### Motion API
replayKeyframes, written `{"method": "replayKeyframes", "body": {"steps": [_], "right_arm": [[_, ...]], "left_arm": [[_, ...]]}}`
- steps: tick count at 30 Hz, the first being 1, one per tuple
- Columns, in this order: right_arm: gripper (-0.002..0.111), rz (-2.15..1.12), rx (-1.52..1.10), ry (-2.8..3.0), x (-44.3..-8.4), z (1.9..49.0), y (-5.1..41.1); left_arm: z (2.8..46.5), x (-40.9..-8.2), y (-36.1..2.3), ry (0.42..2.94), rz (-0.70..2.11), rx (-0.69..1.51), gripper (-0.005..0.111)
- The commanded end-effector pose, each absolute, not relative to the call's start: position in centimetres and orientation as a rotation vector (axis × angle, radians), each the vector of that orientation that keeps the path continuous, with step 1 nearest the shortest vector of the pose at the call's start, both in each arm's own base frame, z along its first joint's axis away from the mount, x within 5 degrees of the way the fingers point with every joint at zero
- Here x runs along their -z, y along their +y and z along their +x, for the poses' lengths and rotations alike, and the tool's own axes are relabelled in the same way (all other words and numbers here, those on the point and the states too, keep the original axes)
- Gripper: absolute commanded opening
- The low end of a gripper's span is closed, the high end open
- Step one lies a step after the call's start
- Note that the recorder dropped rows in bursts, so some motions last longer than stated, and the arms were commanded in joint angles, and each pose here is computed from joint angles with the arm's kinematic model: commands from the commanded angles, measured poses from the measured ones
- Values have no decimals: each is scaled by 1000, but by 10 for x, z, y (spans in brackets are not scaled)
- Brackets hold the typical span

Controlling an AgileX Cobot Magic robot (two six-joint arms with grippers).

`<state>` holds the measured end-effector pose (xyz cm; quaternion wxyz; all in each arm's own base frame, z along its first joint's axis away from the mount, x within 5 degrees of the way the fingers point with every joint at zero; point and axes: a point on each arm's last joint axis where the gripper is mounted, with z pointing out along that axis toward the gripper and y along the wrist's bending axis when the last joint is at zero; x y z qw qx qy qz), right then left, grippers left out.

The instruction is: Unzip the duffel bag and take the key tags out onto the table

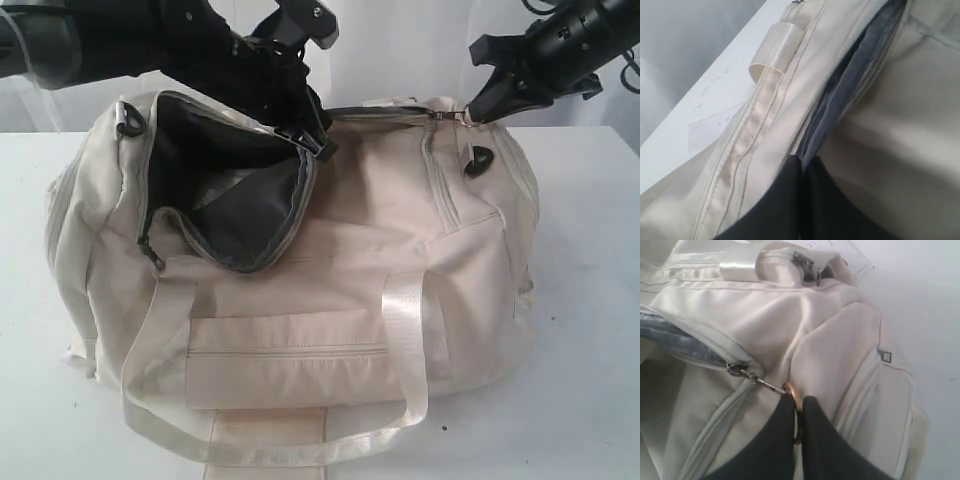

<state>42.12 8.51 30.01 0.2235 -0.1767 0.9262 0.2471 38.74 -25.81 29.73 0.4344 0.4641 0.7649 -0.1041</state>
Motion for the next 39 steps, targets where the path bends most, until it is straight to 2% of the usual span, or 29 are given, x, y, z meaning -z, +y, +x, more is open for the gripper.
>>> {"method": "replayKeyframes", "body": {"steps": [1,10,18,24,32,39], "right_arm": [[0,-431,-417,2587,-296,428,39],[0,-413,-427,2594,-296,428,33],[0,-418,-482,2579,-298,427,37],[0,-521,-814,2447,-310,422,62],[0,-623,-806,2459,-301,416,93],[0,-682,-851,2532,-291,407,97]], "left_arm": [[394,-304,-240,1898,1169,154,0],[397,-303,-234,1919,1150,117,0],[404,-311,-212,1972,1074,112,0],[400,-321,-207,1968,1065,115,0],[397,-321,-207,1993,1063,152,0],[396,-321,-207,1998,1067,153,0]]}}
